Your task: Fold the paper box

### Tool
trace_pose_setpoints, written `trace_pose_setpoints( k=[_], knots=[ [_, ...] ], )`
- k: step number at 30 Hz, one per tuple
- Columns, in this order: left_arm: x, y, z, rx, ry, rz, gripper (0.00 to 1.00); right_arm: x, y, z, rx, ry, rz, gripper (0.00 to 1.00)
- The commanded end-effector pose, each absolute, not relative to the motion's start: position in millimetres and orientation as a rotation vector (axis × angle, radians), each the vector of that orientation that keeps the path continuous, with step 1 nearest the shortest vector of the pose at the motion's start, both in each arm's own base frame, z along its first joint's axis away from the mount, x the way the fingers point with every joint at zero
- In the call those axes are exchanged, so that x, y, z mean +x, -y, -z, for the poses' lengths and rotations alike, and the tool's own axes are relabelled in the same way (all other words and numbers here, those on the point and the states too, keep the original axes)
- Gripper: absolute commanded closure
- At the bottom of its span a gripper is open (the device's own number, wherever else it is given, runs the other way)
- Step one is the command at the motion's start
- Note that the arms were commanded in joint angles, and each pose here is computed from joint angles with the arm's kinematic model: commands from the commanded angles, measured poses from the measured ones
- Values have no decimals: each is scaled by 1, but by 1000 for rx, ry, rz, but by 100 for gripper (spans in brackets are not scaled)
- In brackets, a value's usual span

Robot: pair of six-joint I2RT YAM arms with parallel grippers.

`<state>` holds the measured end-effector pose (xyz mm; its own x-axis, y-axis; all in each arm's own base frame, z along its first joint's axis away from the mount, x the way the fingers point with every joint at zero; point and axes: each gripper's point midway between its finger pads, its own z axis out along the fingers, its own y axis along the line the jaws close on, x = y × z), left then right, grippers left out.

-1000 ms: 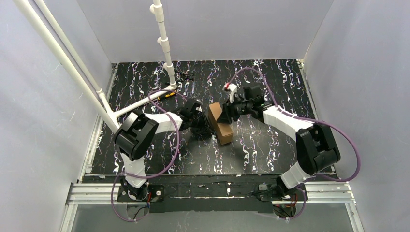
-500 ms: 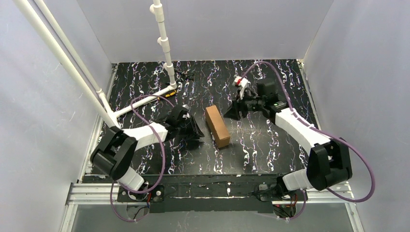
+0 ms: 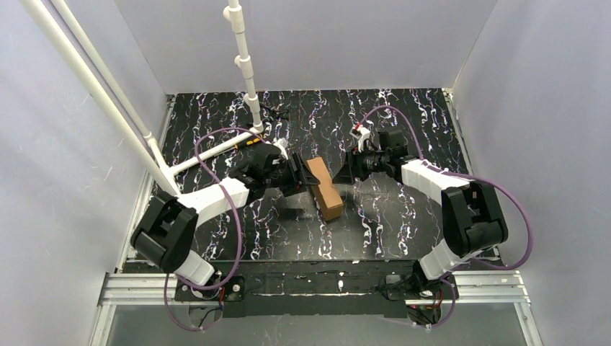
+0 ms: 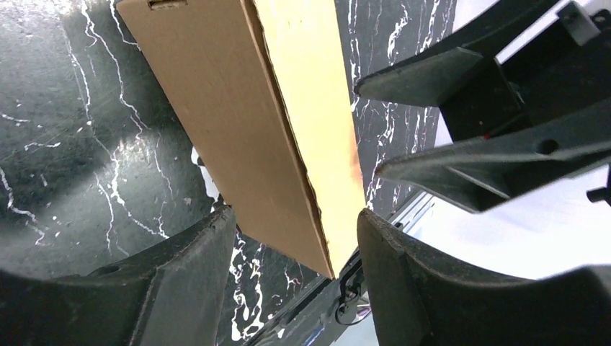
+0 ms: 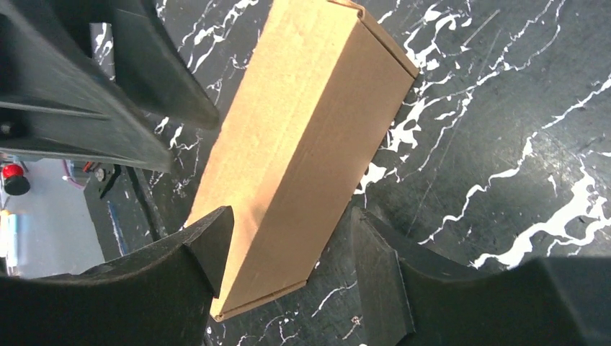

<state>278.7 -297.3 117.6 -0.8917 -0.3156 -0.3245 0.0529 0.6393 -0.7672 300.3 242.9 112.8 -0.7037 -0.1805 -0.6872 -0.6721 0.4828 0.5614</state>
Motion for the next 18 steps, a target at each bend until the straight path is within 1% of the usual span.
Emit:
trace_pose_setpoints(
  k=[1, 4, 6, 9, 12, 15, 18],
  knots=[
    [286, 314, -125, -174, -2425, 1205, 40, 301, -255, -123, -722, -2117, -1236, 31],
    [290, 318, -121, -173, -2434, 1204, 42, 299, -258, -121, -730, -2125, -1244, 32],
    [291, 318, -117, -176, -2444, 1197, 48, 298, -260, -120, -742, -2127, -1244, 33],
    [289, 315, -109, -195, -2461, 1176, 63, 294, -264, -122, -780, -2114, -1236, 35],
    [284, 307, -98, -222, -2480, 1148, 76, 289, -269, -125, -824, -2090, -1240, 38],
    [275, 295, -88, -261, -2497, 1113, 84, 281, -275, -131, -878, -2056, -1257, 39],
    [267, 281, -80, -293, -2503, 1082, 87, 271, -281, -140, -930, -2010, -1287, 39]
  ],
)
